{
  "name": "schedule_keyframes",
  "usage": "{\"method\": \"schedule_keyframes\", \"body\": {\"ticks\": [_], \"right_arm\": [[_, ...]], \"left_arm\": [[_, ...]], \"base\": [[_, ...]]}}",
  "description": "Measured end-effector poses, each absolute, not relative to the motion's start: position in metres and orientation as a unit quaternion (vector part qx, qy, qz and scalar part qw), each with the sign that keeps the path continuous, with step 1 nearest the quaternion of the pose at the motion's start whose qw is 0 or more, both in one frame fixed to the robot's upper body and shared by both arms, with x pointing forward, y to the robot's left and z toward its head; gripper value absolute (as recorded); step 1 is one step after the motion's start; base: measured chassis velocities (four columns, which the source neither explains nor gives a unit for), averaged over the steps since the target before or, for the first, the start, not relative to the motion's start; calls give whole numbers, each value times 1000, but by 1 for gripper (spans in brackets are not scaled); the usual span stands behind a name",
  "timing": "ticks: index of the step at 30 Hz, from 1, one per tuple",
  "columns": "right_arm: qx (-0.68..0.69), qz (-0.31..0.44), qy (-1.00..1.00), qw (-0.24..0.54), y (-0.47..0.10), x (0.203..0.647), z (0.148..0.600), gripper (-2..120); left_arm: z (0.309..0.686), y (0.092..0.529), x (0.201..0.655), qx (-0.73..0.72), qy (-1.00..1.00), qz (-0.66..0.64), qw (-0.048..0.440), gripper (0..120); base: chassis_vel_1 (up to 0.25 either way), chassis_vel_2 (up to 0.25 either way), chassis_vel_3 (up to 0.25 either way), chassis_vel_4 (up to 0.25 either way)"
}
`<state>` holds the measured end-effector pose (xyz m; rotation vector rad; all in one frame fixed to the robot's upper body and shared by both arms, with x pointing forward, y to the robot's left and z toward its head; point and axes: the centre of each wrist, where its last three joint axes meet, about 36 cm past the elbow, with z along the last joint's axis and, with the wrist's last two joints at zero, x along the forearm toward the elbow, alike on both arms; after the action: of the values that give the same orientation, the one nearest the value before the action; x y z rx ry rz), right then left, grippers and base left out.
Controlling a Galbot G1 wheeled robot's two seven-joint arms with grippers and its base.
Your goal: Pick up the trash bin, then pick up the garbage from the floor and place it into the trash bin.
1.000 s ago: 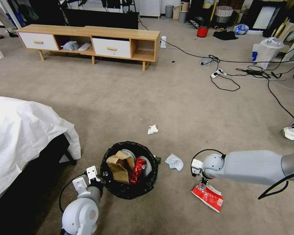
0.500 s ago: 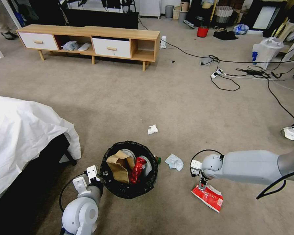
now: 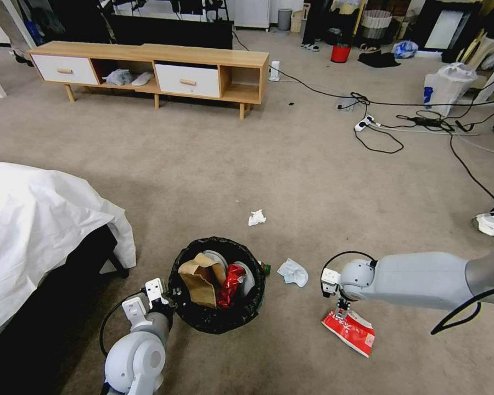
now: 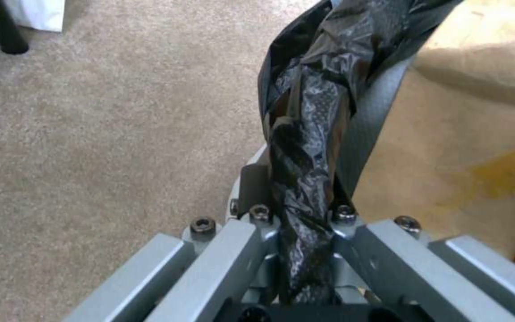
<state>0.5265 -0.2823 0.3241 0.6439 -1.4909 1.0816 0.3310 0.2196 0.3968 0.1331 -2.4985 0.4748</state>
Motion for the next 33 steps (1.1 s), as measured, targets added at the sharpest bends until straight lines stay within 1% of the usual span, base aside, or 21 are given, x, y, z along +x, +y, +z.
{"method": "schedule_keyframes", "body": {"ticks": [14, 33], "right_arm": [[276, 426, -641, 576, -271, 519, 323, 100], [273, 424, -641, 578, -277, 518, 319, 100]], "left_arm": [[395, 221, 333, 49, -938, 177, 293, 2], [394, 224, 337, 45, -938, 178, 293, 2]], "base": [[0, 0, 0, 0], [0, 0, 0, 0]]}}
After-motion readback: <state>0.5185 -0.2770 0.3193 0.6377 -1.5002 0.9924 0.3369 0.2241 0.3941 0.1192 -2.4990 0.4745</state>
